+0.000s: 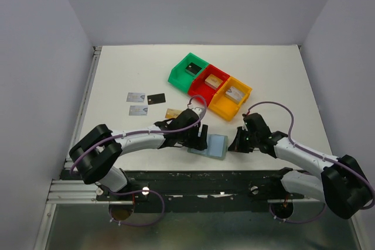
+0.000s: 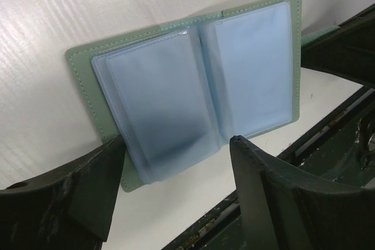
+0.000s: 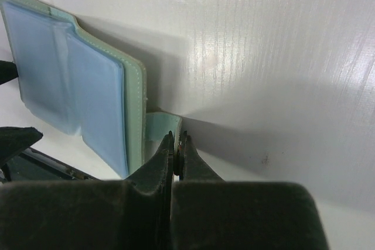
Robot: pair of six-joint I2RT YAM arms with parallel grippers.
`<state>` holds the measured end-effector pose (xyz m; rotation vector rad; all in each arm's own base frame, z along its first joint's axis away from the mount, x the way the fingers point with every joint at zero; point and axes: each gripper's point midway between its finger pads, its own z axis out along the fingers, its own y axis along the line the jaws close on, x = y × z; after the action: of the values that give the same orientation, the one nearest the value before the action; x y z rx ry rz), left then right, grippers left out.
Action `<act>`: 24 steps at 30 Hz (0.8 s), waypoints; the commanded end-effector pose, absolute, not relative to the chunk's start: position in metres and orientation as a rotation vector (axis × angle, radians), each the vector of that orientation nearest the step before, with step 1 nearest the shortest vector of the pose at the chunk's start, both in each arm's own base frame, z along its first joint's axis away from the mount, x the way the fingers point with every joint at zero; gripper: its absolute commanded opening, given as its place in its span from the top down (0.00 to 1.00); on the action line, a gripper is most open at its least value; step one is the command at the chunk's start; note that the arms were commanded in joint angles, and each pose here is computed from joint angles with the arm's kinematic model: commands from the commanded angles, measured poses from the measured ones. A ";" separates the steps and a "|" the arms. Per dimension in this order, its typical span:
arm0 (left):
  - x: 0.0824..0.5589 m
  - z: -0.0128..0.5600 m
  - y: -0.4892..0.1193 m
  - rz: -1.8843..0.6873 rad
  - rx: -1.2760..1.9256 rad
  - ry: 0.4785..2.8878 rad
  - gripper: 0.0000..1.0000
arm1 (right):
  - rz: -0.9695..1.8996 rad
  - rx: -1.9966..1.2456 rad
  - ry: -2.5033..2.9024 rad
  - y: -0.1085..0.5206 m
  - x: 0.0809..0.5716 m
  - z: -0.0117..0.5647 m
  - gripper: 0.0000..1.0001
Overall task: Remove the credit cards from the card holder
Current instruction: Remove the credit card from the card holder.
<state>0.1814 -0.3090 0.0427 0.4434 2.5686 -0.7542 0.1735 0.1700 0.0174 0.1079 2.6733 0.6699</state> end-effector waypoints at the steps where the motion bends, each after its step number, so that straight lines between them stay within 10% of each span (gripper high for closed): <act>1: 0.179 0.057 -0.328 -0.888 0.516 2.503 0.21 | 0.688 0.110 2.671 0.174 0.175 0.015 1.00; 24: 0.166 0.114 -0.368 -1.144 0.691 2.278 0.23 | 0.598 0.179 2.691 0.164 0.177 0.011 1.00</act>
<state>0.1739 -0.3471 0.0842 0.5886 2.3884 -1.0454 0.1770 0.1722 0.0153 0.1290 2.6710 0.6743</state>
